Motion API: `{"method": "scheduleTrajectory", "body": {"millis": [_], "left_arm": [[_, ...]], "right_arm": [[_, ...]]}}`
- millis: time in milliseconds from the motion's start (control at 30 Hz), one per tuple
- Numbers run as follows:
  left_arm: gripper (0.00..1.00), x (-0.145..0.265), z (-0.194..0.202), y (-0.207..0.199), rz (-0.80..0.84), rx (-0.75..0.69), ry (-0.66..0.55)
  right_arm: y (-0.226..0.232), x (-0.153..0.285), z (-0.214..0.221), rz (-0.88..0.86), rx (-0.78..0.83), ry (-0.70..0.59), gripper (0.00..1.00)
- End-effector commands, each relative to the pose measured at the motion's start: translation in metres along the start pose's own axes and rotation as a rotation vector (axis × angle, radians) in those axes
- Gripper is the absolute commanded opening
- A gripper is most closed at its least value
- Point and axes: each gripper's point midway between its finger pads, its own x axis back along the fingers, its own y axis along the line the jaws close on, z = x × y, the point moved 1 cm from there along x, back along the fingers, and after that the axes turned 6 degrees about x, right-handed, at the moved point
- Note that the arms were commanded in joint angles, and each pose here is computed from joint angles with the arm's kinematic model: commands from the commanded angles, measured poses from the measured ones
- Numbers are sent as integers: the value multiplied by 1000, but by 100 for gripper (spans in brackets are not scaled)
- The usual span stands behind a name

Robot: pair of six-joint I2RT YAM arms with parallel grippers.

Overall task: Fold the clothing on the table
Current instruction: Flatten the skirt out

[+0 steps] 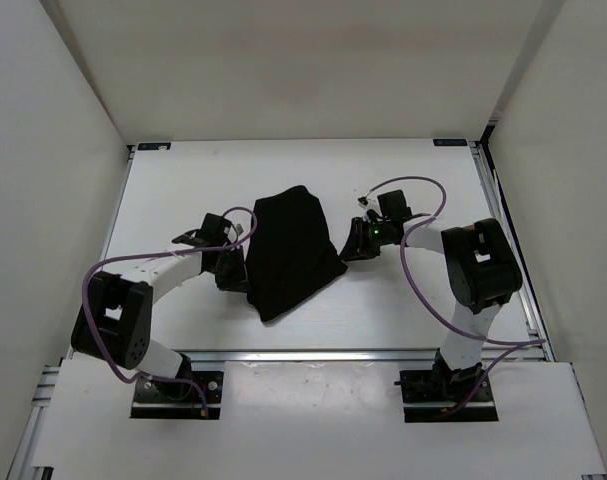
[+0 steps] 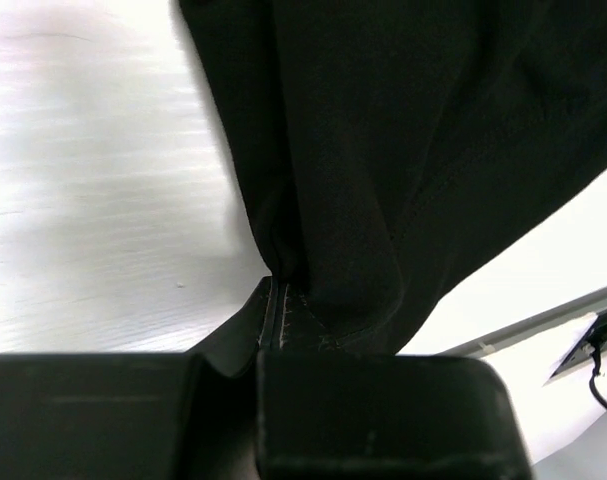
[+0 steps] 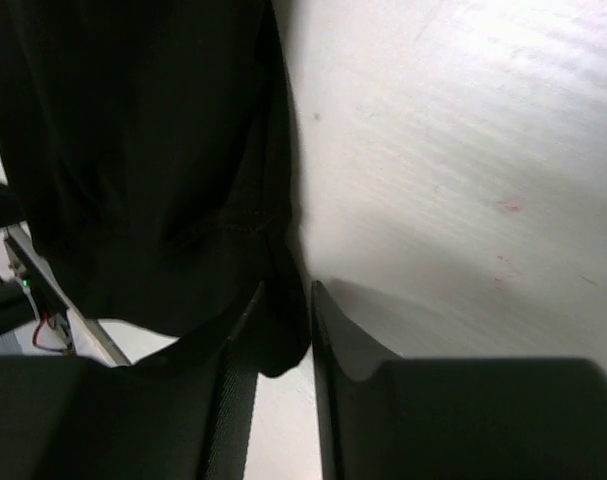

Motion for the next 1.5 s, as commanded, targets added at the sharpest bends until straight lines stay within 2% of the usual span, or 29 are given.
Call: {"method": "scheduleTrajectory", "body": {"millis": [0,167,300,400,467,500,633,733,867,1133,1167,1200,1233,1267,1400,1467], "left_arm": [[0,4,-6,15,-31,21,-27],[0,6,-11,32,-61,51,-36],[0,2,-8,29,-59,44,-29],[0,-2,-4,24,-58,35,-17],[0,-4,-2,21,-50,27,-16],[0,-4,-3,21,-53,33,-17],[0,-1,-4,24,-55,43,-27],[0,1,-4,27,-62,44,-30],[0,1,-3,27,-63,52,-33],[0,-2,-2,26,-57,57,-23],[0,-3,-1,28,-63,59,-22],[0,-4,-2,28,-61,62,-26],[0,-5,-3,29,-66,61,-24],[0,-6,-3,30,-69,62,-26],[0,-19,-7,36,-94,62,-15],[0,-26,-22,25,-79,41,-34]], "right_arm": [[9,-5,10,-90,-16,17,32],[6,-7,25,-105,-68,50,33],[8,-7,33,-141,-90,71,30],[11,-3,26,-147,-93,40,31],[14,1,23,-145,-76,25,33],[17,2,17,-148,-62,13,38],[20,4,12,-183,-71,-6,47],[21,8,8,-183,-61,-38,49],[22,3,10,-212,-75,-4,48],[43,-26,44,-302,-94,134,33],[46,-26,43,-310,-82,139,27],[44,-25,42,-305,-87,141,17],[39,-21,38,-290,-93,127,3],[37,-16,36,-277,-96,114,0],[6,18,27,-196,-162,11,0],[-6,40,25,-157,-183,-33,0]]}}
